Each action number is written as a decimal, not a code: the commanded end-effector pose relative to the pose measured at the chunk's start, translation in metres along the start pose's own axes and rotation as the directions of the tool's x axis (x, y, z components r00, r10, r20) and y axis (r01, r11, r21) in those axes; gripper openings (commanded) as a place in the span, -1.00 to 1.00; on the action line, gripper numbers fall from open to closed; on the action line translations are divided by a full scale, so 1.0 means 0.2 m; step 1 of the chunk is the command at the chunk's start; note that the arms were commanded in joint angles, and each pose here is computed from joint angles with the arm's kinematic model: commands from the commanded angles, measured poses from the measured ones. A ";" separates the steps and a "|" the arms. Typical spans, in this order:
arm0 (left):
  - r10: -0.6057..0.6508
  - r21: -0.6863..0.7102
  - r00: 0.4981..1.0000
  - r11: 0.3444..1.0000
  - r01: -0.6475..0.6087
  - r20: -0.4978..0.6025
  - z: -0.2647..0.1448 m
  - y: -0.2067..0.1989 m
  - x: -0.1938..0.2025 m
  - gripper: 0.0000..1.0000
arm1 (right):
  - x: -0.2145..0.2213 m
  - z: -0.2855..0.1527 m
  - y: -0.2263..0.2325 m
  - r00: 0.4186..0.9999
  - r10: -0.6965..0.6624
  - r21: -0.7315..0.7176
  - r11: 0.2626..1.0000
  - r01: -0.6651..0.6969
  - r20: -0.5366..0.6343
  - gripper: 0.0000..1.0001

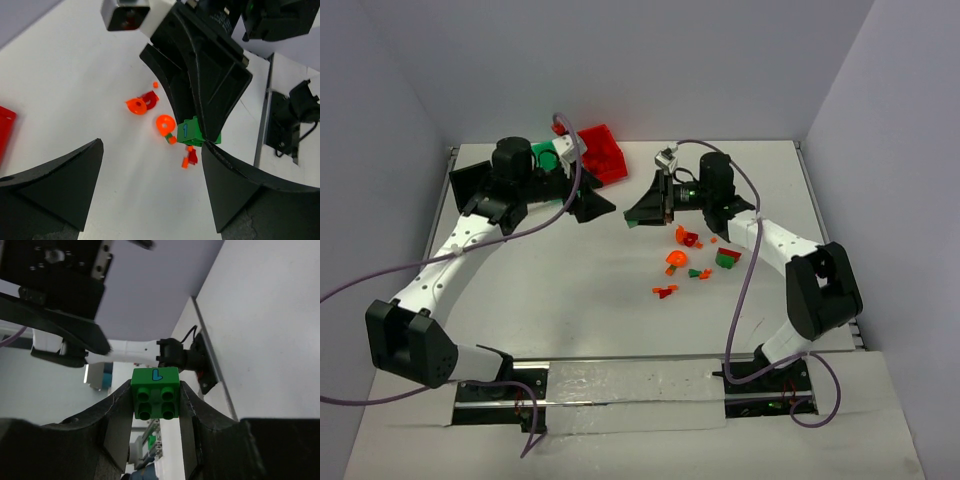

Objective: Sort the legos into containers by color

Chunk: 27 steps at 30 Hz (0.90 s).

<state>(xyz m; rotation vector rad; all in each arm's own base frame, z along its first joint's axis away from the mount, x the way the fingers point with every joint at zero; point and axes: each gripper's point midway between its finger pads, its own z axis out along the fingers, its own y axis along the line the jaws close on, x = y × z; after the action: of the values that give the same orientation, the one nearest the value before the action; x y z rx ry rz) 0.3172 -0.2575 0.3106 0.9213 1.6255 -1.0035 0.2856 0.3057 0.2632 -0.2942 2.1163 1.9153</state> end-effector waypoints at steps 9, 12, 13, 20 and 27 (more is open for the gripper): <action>0.117 0.176 0.986 0.980 -0.094 -0.123 0.04 -0.21 0.17 0.79 | 0.06 0.04 0.18 0.994 -0.045 -0.127 0.991 0.033 -0.096 -1.00; 0.122 0.191 0.983 0.977 -0.095 -0.136 0.04 -0.23 0.20 0.79 | 0.06 0.05 0.16 0.995 -0.029 -0.127 0.992 0.016 -0.100 -1.00; 0.125 0.192 0.983 0.977 -0.097 -0.138 0.05 -0.24 0.21 0.79 | 0.06 0.05 0.16 0.995 -0.024 -0.127 0.992 0.011 -0.102 -1.00; 0.113 0.176 0.986 0.980 -0.090 -0.121 0.09 -0.24 0.17 0.78 | 0.04 0.05 0.16 0.996 -0.005 -0.128 0.992 -0.007 -0.089 -1.00; 0.106 0.068 0.987 0.993 -0.098 -0.123 0.17 -0.16 0.17 0.61 | 0.03 0.07 0.14 0.997 0.023 -0.116 0.993 -0.031 -0.072 -1.00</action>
<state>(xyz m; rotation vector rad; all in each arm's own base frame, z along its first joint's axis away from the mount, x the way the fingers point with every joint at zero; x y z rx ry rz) 0.2739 -0.2889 0.2683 1.1675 1.6671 -1.0202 0.2691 0.3178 0.2779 -0.3336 2.1141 2.0786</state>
